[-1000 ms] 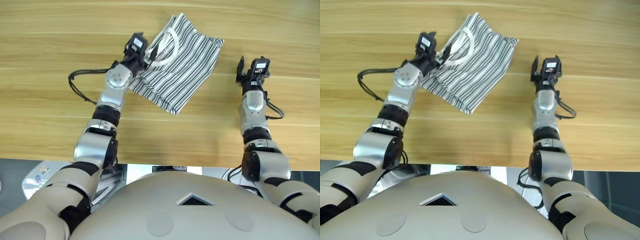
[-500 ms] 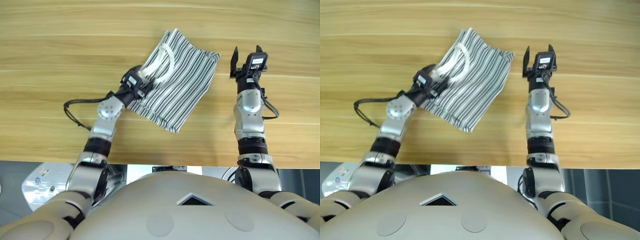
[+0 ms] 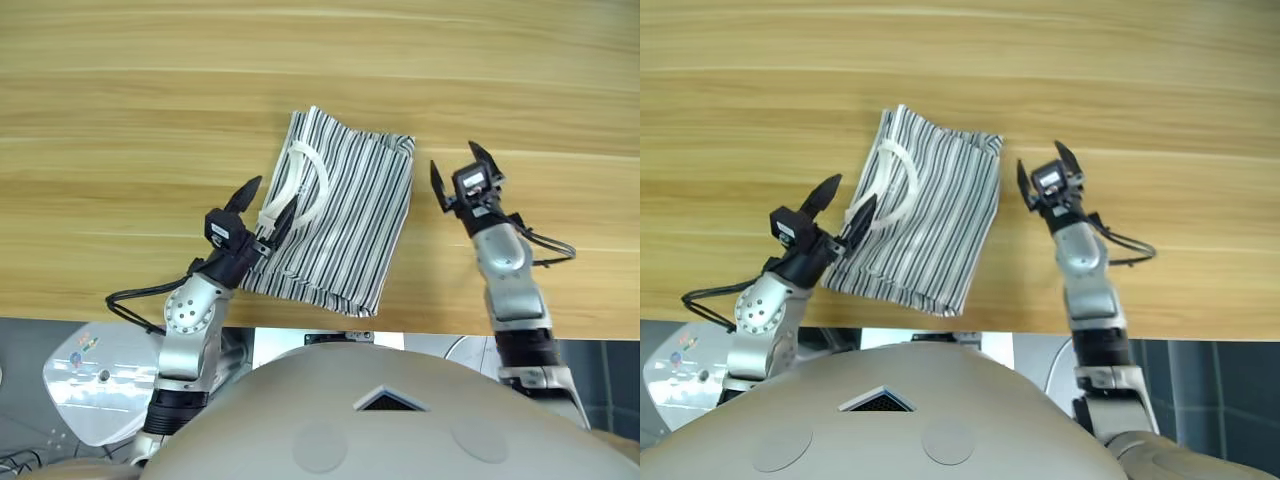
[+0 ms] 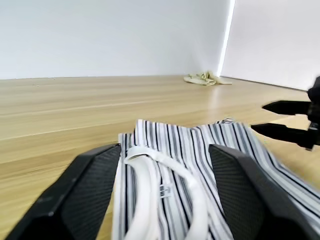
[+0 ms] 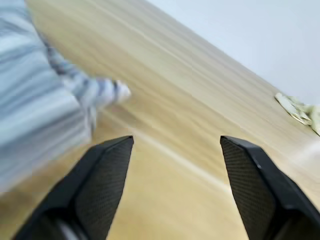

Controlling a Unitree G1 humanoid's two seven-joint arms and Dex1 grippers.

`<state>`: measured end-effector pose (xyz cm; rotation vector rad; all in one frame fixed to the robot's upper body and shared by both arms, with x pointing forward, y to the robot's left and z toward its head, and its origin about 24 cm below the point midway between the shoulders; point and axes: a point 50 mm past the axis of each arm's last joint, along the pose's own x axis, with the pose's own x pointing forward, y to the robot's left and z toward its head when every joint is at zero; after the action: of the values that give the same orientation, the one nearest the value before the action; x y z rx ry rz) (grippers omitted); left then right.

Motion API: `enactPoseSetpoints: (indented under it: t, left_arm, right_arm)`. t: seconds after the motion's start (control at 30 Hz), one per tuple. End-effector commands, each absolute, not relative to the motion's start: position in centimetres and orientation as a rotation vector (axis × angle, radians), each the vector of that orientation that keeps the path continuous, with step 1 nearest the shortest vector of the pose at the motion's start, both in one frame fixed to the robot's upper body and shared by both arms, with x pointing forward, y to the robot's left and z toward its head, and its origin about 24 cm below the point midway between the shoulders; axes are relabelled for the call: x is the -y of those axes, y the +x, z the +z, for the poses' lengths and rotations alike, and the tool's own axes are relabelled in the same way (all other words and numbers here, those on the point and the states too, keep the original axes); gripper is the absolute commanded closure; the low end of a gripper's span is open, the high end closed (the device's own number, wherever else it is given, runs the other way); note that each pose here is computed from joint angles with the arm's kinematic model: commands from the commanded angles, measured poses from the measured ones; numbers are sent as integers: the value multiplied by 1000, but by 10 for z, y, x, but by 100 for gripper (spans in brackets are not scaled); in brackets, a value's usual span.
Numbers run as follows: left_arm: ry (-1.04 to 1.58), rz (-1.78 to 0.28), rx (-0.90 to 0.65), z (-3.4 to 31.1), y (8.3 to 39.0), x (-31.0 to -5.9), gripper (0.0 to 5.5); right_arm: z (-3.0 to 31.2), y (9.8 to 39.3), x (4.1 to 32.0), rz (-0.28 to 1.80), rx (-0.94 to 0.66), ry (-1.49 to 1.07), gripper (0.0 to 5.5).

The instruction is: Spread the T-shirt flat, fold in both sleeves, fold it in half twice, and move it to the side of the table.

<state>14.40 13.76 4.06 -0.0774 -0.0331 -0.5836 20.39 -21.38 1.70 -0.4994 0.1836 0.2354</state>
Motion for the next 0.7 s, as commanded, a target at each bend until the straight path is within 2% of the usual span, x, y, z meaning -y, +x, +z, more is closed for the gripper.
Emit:
enactPoseSetpoints:
  t: [0.03,0.1,0.17,0.27,0.33,0.4,0.5,0.7]
  left_arm:
    - [-98,-777,98,44,136,-110,224]
    - [-37,-784,22,27,157,-105,224]
    - [40,-722,-67,11,186,-103,224]
    - [108,-625,-98,10,228,-103,224]
    - [142,-620,-95,13,250,-99,224]
    - [175,-611,-155,3,268,-95,224]
    - [206,-558,-282,-24,273,-100,224]
    - [152,-484,-420,-65,242,-110,224]
  right_arm:
    - [55,183,207,393,2,-358,228]
    - [53,180,192,503,34,-366,228]
    - [35,188,185,523,-22,-396,228]
    - [8,208,177,501,-106,-417,228]
    - [-1,221,168,493,-119,-411,228]
    - [-5,235,159,490,-106,-403,228]
    - [-6,252,151,488,-84,-414,228]
    - [7,264,146,520,2,-384,228]
